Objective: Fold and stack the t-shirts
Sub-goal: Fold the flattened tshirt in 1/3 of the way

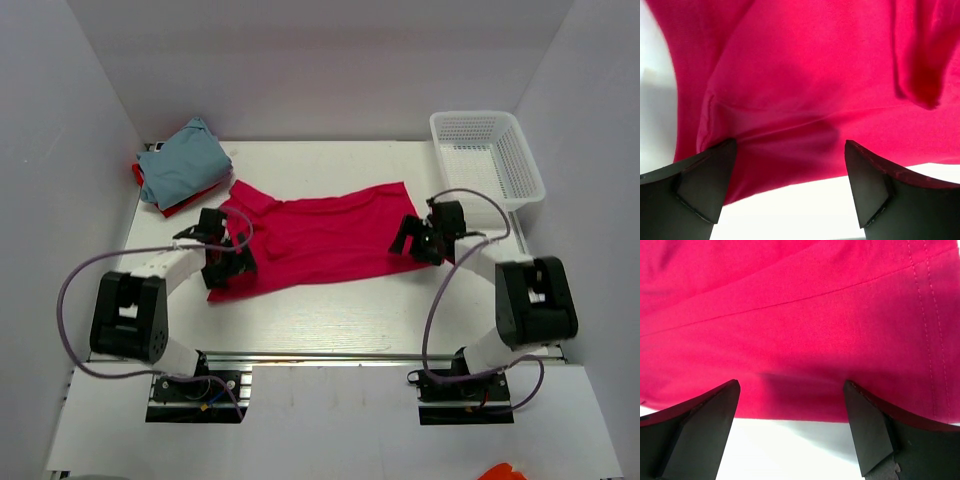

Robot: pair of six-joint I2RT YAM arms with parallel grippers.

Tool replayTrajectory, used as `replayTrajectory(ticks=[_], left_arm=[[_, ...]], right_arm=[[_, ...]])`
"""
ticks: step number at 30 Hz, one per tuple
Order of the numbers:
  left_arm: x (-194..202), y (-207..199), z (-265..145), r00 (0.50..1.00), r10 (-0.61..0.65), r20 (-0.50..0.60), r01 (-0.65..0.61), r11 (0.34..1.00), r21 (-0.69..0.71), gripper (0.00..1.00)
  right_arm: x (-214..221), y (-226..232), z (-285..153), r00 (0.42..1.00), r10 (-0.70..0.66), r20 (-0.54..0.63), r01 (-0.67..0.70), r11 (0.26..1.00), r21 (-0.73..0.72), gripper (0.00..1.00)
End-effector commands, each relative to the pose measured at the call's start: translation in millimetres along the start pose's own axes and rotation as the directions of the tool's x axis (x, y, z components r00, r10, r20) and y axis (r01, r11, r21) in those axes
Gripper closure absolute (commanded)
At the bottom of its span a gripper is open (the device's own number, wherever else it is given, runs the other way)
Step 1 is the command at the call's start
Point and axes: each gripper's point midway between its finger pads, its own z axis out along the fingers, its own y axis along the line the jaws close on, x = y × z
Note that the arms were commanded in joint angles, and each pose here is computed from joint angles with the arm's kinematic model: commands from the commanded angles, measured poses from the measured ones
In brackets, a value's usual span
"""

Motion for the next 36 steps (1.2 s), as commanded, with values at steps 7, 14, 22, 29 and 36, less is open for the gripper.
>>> replayTrajectory(ticks=[7,14,22,29,36], left_arm=[[48.6,-7.3,-60.7,0.999,0.005,0.048,-0.013,0.984,0.175,0.01],[1.4,-38.5,-95.2,0.972,0.095,0.215,-0.147,0.960,0.238,0.01],[2.5,-69.1,-45.4,0.979,0.182,0.092,-0.201,0.939,0.277,0.01],[-6.0,-103.2,-27.3,0.967,0.242,0.083,-0.255,0.909,0.328,0.01],[-14.4,-123.4,-6.0,0.953,0.298,0.055,-0.299,0.896,0.329,0.01]], right_arm=[[108.6,25.2,-58.4,0.982,-0.024,-0.187,-0.011,0.983,-0.182,0.10],[38.2,70.3,-93.9,0.978,-0.171,0.121,0.201,0.928,-0.312,0.10],[20.7,72.5,-88.7,0.976,-0.150,0.155,0.191,0.935,-0.300,0.10],[16.0,70.4,-79.7,0.979,-0.156,0.132,0.187,0.942,-0.279,0.10],[11.0,61.9,-74.9,0.980,-0.153,0.126,0.179,0.956,-0.231,0.10]])
